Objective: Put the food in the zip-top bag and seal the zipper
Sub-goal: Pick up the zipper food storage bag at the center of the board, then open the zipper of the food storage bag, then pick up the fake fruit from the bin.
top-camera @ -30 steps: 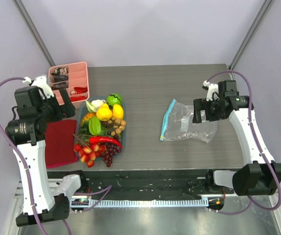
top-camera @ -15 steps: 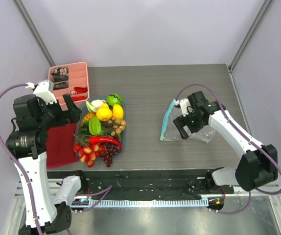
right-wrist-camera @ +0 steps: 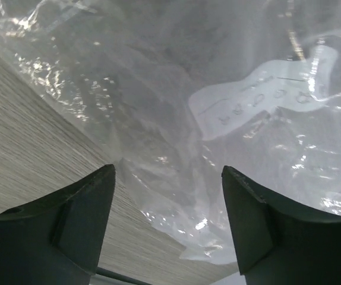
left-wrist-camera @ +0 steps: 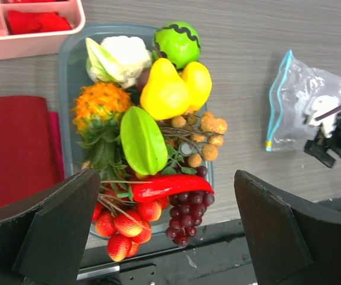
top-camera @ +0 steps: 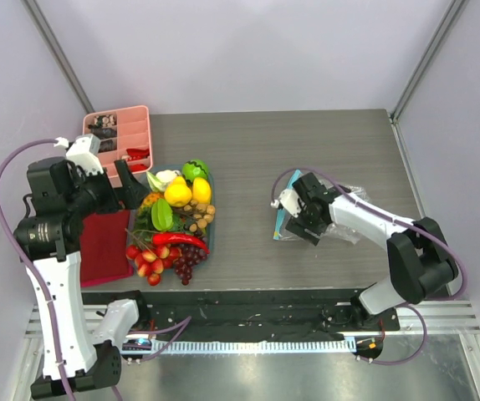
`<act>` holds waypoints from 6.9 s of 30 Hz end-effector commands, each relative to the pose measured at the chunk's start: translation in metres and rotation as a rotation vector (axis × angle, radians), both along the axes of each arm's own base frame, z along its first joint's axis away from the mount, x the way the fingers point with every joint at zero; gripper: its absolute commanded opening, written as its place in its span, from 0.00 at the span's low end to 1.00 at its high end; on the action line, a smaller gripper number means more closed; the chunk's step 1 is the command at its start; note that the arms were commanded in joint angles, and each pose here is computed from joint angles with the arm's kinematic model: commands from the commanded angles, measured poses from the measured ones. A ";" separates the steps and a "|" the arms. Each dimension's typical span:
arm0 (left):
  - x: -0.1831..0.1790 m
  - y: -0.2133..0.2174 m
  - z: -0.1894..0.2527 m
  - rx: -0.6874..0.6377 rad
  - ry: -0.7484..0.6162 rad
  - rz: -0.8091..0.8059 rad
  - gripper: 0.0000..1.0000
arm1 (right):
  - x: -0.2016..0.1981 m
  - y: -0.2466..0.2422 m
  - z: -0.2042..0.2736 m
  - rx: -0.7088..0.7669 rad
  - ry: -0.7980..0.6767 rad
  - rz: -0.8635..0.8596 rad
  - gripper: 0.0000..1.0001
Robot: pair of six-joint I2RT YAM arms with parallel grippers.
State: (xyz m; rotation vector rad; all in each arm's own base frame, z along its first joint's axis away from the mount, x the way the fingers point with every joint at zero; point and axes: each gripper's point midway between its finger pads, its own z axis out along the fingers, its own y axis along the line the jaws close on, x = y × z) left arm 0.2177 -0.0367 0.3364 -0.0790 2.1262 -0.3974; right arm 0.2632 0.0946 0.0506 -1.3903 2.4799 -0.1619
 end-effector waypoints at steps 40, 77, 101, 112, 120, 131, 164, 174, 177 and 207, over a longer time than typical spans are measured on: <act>0.068 -0.286 0.029 -0.659 0.211 -0.772 0.93 | -0.023 0.025 0.244 0.326 -1.023 0.491 0.01; 0.048 -0.290 -0.022 -0.622 0.337 -0.659 0.00 | -0.078 0.066 0.269 0.773 -0.496 0.231 0.99; 0.093 -0.298 -0.008 -0.430 0.157 -0.601 0.00 | -0.085 0.073 0.276 0.828 -0.223 -0.076 1.00; 0.083 -0.319 -0.014 -0.370 0.155 -0.590 0.00 | -0.008 0.115 0.301 1.033 -0.286 -0.356 0.90; 0.081 -0.322 -0.014 -0.392 0.162 -0.585 0.00 | 0.016 0.123 0.268 1.005 -0.253 -0.451 0.57; 0.073 -0.320 -0.024 -0.406 0.192 -0.598 0.00 | 0.004 0.117 0.246 0.971 -0.225 -0.458 0.49; 0.081 -0.230 -0.085 -0.077 0.269 -0.617 0.24 | -0.025 0.040 0.257 0.856 -0.423 -0.580 0.01; 0.055 -0.182 -0.021 -0.018 0.045 -0.744 1.00 | -0.021 0.049 0.223 0.849 -0.339 -0.636 0.01; 0.057 -0.142 -0.027 0.039 0.068 -0.664 1.00 | -0.017 0.053 0.215 0.856 -0.317 -0.683 0.01; 0.118 -0.065 -0.145 0.078 0.492 0.029 1.00 | 0.068 0.087 0.194 0.825 -0.257 -1.018 0.01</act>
